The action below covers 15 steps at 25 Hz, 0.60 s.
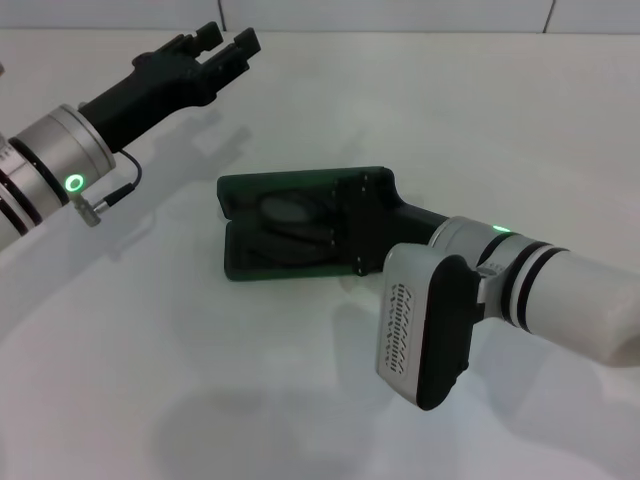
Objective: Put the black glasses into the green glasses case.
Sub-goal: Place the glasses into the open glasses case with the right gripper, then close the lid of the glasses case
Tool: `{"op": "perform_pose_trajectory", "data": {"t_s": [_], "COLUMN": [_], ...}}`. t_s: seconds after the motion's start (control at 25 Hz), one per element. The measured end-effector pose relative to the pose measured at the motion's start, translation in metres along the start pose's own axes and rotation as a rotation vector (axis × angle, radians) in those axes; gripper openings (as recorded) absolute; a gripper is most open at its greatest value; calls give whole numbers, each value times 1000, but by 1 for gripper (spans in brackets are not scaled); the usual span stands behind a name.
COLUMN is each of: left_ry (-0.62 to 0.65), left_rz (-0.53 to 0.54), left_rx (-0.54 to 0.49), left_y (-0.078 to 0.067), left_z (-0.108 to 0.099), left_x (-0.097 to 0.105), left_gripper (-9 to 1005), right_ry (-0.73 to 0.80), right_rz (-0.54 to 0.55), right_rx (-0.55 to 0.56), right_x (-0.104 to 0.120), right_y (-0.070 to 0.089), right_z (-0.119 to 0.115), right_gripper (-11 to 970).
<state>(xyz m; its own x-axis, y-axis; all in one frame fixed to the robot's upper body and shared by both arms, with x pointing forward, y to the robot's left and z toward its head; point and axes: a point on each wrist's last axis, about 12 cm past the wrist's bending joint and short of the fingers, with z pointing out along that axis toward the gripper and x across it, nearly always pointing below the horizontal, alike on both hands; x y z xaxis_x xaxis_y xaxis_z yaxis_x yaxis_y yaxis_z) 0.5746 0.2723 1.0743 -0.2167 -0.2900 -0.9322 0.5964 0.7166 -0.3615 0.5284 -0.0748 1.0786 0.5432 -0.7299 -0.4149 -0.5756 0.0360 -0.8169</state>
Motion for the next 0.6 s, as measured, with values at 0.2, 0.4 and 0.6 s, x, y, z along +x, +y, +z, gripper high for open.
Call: {"op": "perform_pose_trajectory", "data": {"t_s": [0.2, 0.4, 0.6], "left_ry": [3, 4, 5], "left_rz": [-3, -7, -12], "left_rx": [-7, -8, -14], "left_y": [1, 1, 1], "left_z": [-3, -4, -7], "left_x": [2, 3, 4], "left_gripper": [651, 651, 651], "right_ry": [-10, -5, -13], "right_rz": [49, 90, 159], "right_rx": [-41, -33, -71], "right_x": [-1, 1, 3], "right_y": [0, -1, -5], "right_z": [-3, -9, -15], "right_gripper": [288, 288, 287]}}
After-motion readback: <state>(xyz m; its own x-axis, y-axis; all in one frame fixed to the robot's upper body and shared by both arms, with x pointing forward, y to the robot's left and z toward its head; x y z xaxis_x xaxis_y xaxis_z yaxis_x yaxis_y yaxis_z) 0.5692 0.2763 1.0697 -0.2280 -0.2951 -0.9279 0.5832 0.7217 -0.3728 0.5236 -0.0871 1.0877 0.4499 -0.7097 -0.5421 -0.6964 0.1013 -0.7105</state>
